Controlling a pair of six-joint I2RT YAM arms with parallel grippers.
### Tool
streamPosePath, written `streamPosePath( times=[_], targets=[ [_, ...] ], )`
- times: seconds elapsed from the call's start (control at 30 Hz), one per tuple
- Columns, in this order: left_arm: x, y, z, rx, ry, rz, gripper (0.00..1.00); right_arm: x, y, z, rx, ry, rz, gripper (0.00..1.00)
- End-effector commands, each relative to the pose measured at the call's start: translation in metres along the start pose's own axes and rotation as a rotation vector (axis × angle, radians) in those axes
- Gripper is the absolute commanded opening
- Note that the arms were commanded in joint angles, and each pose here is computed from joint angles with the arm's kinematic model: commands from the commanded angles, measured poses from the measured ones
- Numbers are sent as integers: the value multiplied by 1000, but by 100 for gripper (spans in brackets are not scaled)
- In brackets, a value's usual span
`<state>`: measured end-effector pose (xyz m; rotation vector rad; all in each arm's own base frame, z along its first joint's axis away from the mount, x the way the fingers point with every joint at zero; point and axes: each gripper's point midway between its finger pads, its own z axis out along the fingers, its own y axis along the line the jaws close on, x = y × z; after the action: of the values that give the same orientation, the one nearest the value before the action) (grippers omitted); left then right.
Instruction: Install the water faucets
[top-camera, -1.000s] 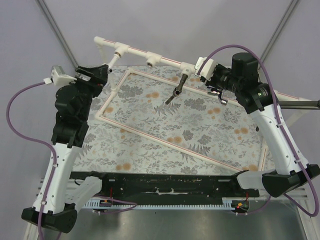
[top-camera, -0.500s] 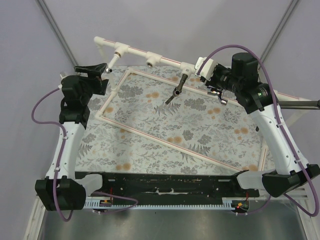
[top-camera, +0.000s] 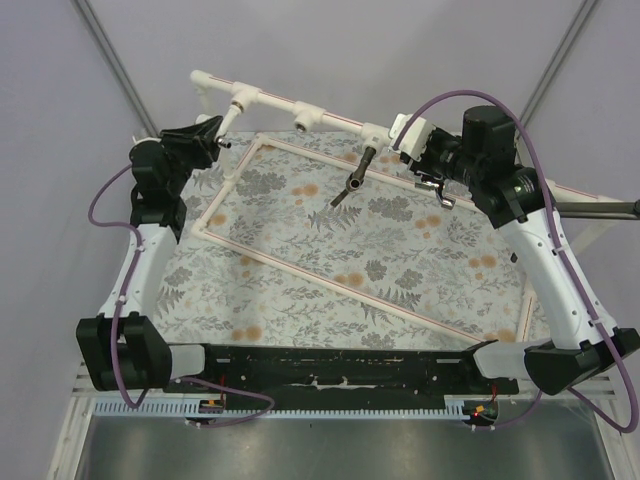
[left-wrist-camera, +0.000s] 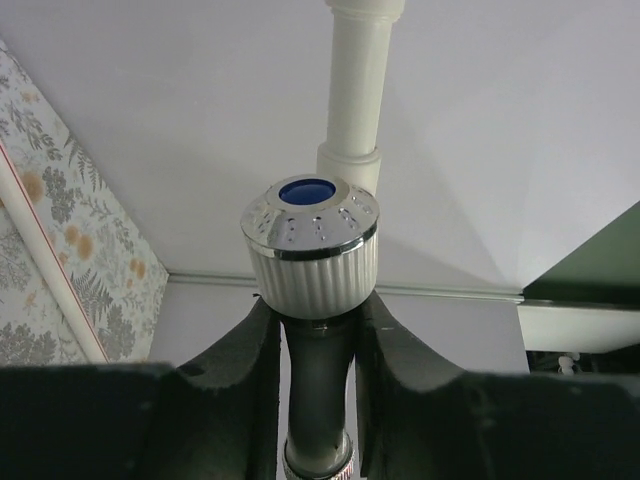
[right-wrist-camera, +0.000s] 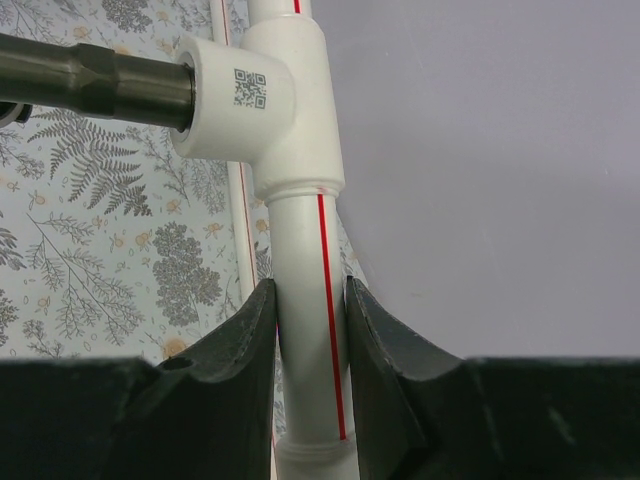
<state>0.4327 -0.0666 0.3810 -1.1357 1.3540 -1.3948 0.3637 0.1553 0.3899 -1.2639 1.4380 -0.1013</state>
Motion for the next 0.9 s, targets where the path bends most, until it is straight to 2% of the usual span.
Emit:
streamPosePath(
  times=[0.0, 0.1, 0.3, 0.43, 0.6, 0.67, 0.77, 0.87],
  targets=[
    [8, -24, 6, 117, 51, 24, 20, 32, 53, 5, -177, 113, 87, 0],
    [7, -21, 6, 139, 38, 206, 19, 33, 52, 6, -175, 119, 84, 0],
    [-1, -4, 1, 165, -15, 697, 3, 34, 50, 7, -170, 122, 80, 0],
    [2, -14, -6, 213, -26, 1026, 2, 37, 51, 9, -171, 133, 80, 0],
    [38, -3, -17, 254, 12, 1822, 2, 39, 52, 12, -173, 137, 79, 0],
    [49, 10, -19, 272, 43, 2049, 2, 40, 53, 13, -176, 139, 80, 0],
    [53, 12, -23, 301, 51, 2174, 9, 41, 52, 14, -174, 145, 78, 0],
    [53, -1, -29, 314, 17, 2185, 31, 43, 52, 16, -176, 150, 77, 0]
  ],
)
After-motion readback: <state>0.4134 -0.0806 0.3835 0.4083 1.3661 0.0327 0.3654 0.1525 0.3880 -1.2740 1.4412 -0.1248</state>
